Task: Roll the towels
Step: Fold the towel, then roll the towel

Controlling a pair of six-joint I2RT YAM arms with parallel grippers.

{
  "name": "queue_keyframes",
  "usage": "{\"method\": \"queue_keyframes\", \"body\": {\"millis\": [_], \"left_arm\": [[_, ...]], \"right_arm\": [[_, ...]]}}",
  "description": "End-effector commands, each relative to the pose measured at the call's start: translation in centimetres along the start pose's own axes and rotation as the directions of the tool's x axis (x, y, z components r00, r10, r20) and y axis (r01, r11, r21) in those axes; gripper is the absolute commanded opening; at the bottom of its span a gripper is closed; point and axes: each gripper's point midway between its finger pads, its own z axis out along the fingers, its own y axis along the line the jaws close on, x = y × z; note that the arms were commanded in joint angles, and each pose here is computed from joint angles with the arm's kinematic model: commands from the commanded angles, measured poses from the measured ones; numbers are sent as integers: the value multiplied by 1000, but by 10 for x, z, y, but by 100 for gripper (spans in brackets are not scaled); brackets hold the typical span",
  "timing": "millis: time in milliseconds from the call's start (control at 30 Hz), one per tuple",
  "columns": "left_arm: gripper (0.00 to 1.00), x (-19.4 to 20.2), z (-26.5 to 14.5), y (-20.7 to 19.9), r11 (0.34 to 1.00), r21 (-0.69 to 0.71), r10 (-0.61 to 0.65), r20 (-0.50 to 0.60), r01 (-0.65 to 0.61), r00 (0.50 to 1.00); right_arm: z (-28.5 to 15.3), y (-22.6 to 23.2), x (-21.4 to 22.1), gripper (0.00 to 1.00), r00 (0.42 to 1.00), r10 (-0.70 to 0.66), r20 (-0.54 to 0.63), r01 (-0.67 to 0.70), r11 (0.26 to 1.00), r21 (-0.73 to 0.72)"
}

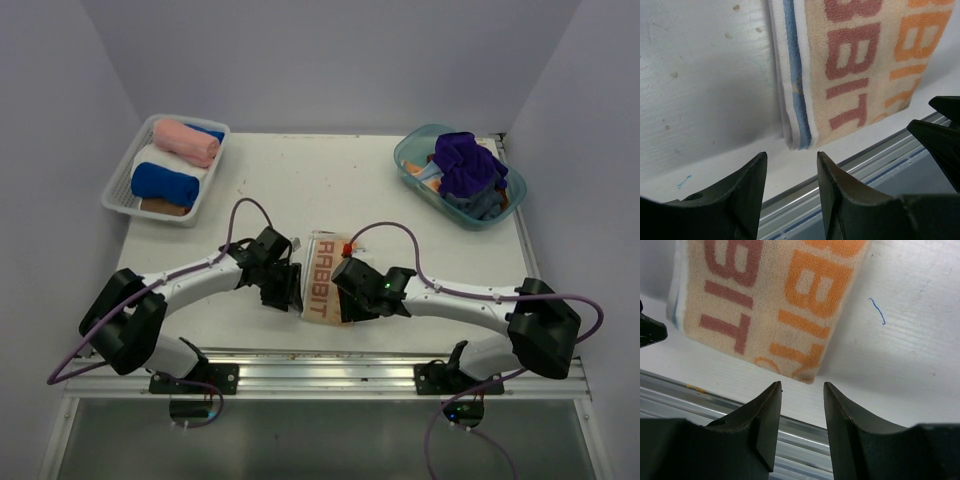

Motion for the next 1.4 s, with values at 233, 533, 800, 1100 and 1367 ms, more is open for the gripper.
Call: {"method": "queue_keyframes", "body": {"millis": [233,533,800,1100,1367], "left_arm": [[46,6,17,3,1000,23,7,-4,-7,1000],[35,7,23,8,1000,-1,0,-10,0,1000],[31,-7,-4,-10,998,62,-7,101,0,995],[46,1,7,-17,993,112,19,78,-27,997],[46,11,20,-9,996,79,29,40,-32,999]], "right_arm": [[17,-1,18,40,995,99,-16,-99,995,-31],[27,-12,22,25,994,109,-18,-109,994,31],[8,-7,10,25,991,126,32,-126,992,-21],[10,7,6,45,995,99,26,-97,993,-64],[22,2,15,37,994,107,4,-106,993,-44]]}}
